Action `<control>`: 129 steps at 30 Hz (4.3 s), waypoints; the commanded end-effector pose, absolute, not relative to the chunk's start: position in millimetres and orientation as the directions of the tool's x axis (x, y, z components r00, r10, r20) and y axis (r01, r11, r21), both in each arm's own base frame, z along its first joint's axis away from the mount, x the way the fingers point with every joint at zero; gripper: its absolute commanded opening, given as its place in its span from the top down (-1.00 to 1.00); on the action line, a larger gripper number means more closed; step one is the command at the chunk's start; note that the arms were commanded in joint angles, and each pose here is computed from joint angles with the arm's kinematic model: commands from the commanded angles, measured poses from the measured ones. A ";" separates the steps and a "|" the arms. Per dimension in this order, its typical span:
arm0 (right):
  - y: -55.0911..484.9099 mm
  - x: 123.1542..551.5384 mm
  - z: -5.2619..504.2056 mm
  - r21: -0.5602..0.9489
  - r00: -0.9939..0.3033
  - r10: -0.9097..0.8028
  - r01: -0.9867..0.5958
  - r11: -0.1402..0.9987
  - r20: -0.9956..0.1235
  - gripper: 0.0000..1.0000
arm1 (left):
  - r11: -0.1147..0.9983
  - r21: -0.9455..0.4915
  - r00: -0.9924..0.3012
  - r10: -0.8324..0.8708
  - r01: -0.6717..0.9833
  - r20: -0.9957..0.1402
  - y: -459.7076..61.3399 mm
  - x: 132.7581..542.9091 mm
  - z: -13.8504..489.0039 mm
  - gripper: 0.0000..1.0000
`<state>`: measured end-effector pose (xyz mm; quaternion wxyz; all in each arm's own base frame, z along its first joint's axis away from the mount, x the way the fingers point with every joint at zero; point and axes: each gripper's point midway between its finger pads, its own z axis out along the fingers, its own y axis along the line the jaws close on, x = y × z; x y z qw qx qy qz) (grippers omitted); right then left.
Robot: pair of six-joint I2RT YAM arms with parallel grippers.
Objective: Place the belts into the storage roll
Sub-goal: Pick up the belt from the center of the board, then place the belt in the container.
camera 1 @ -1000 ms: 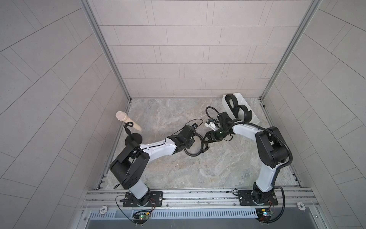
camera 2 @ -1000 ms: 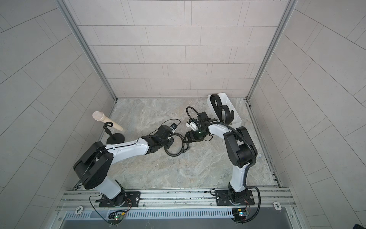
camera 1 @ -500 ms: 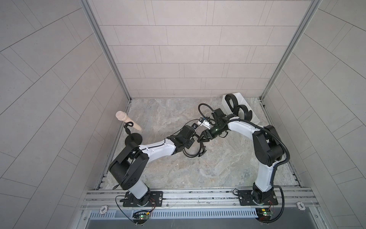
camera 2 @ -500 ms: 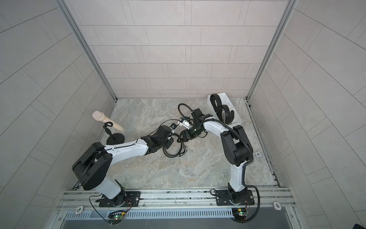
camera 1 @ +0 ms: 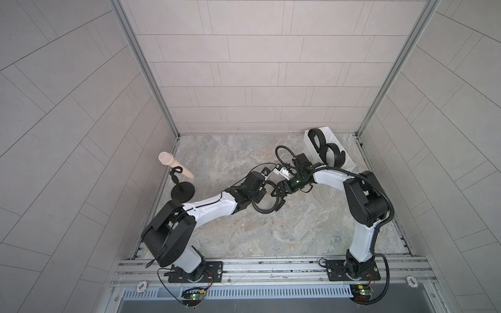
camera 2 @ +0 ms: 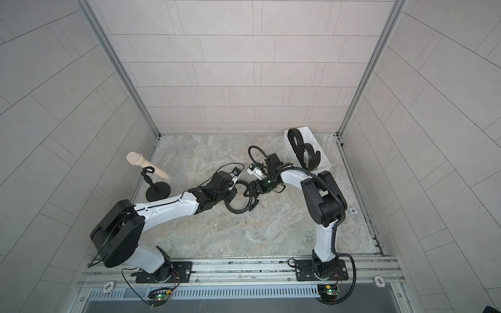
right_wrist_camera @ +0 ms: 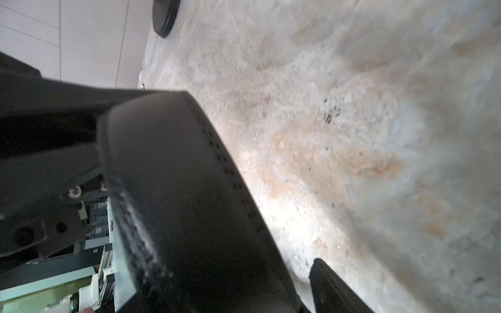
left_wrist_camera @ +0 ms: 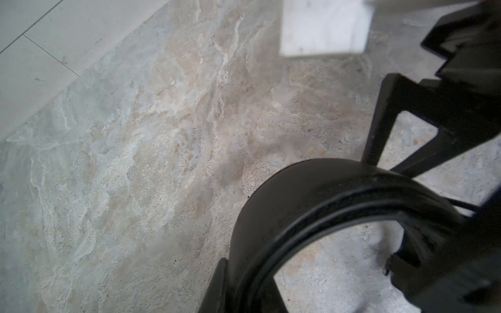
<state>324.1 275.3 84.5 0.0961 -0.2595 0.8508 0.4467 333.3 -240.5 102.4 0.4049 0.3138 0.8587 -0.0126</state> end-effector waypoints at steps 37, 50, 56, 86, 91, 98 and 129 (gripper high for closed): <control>292.4 292.5 113.3 0.688 -0.799 -0.420 -0.591 0.421 -0.430 0.48 | 0.850 0.190 -0.476 0.444 0.491 -0.759 -238.7 344.5 119.9 1.00; 257.5 302.2 146.3 0.545 -0.816 -0.371 -0.574 0.611 -0.444 1.00 | 0.884 0.114 -0.508 0.361 0.453 -0.782 -237.8 350.8 139.3 0.04; 232.2 307.0 166.5 0.427 -0.811 -0.377 -0.565 0.706 -0.448 1.00 | 0.886 0.018 -0.481 0.268 0.463 -0.835 -245.0 348.6 178.6 -0.54; -71.6 413.5 356.8 -0.117 -0.543 0.069 0.299 0.947 -0.837 1.00 | 0.910 -0.077 -0.548 0.177 0.408 -0.817 -224.9 321.4 166.1 -1.00; -85.4 439.0 355.2 -0.121 -0.484 0.061 0.335 0.934 -0.873 1.00 | 0.914 -0.070 -0.553 0.179 0.399 -0.814 -222.3 321.4 162.3 -1.00; -88.9 448.2 363.9 -0.110 -0.360 0.043 0.394 0.912 -0.932 1.00 | 0.913 -0.075 -0.563 0.181 0.402 -0.806 -225.2 323.0 157.3 -1.00; -121.8 586.6 280.1 0.089 -0.157 0.261 0.676 0.731 -0.952 1.00 | 0.921 -0.060 -0.581 0.191 0.385 -0.791 -221.9 323.4 148.3 -1.00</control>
